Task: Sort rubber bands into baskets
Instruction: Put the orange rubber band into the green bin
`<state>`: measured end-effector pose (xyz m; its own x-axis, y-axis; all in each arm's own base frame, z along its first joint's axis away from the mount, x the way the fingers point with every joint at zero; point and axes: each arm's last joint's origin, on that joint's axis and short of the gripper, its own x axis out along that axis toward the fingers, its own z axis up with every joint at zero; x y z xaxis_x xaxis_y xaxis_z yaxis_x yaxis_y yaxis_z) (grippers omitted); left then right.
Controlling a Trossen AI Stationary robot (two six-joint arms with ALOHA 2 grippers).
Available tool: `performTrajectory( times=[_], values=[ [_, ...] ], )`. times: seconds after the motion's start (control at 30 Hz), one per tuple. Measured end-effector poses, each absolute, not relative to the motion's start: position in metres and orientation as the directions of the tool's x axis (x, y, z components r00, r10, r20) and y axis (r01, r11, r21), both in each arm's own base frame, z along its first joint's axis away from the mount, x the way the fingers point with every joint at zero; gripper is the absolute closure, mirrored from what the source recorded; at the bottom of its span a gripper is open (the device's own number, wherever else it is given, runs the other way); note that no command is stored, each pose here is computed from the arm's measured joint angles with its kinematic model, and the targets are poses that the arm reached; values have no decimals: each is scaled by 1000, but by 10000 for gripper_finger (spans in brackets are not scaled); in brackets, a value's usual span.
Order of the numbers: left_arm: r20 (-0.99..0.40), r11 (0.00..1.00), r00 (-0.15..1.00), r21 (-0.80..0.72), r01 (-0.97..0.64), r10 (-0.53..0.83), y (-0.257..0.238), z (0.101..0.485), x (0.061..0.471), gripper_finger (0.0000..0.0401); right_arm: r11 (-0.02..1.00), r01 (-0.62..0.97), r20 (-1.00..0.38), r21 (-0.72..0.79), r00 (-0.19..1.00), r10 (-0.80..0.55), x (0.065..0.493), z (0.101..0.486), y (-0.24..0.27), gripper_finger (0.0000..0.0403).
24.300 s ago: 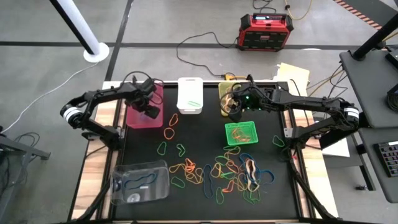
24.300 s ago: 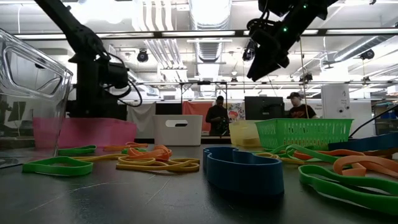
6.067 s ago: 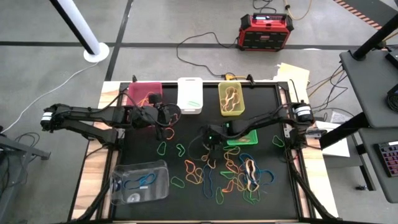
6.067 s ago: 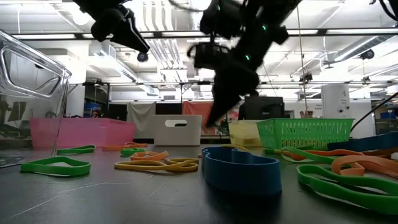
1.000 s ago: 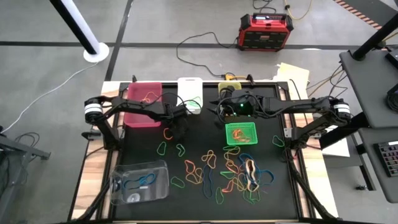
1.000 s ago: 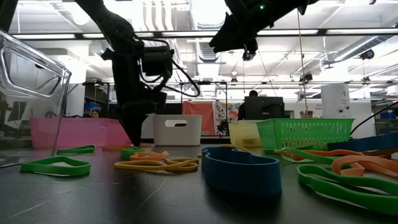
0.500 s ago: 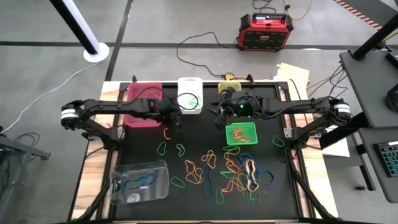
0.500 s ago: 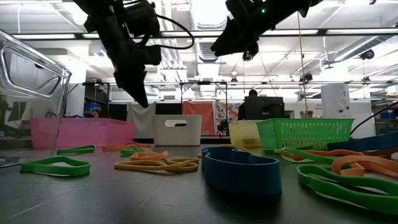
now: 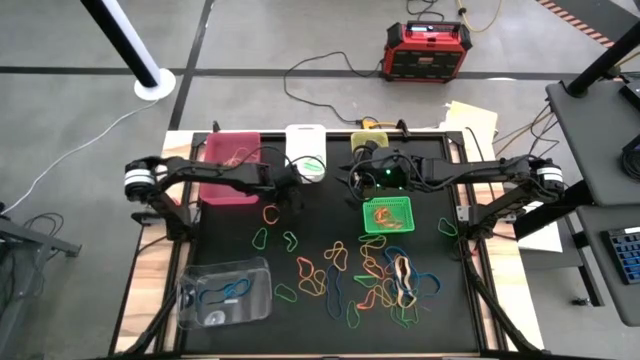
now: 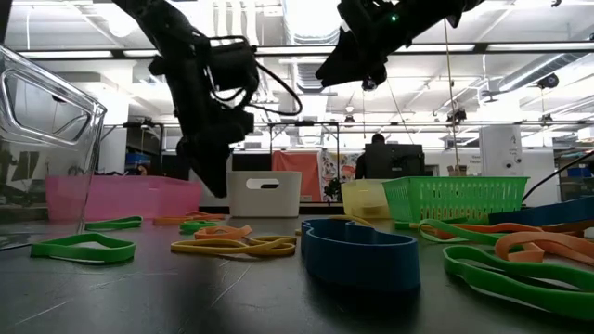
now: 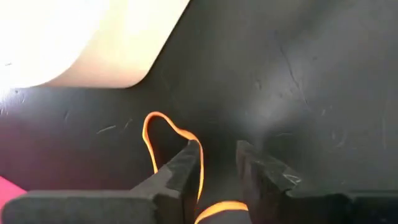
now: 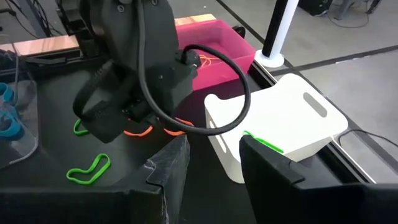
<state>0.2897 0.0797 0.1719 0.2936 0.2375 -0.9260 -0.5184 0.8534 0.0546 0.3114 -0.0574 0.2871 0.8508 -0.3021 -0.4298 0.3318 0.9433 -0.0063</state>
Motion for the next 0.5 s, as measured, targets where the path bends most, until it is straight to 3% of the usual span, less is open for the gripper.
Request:
performTrajectory(
  times=[0.5],
  values=[
    [-952, 806, 125, 161, -569, 278, 82, 144, 289, 291, 943, 332, -430, -4, 851, -302, 311, 287, -57, 264]
  ],
)
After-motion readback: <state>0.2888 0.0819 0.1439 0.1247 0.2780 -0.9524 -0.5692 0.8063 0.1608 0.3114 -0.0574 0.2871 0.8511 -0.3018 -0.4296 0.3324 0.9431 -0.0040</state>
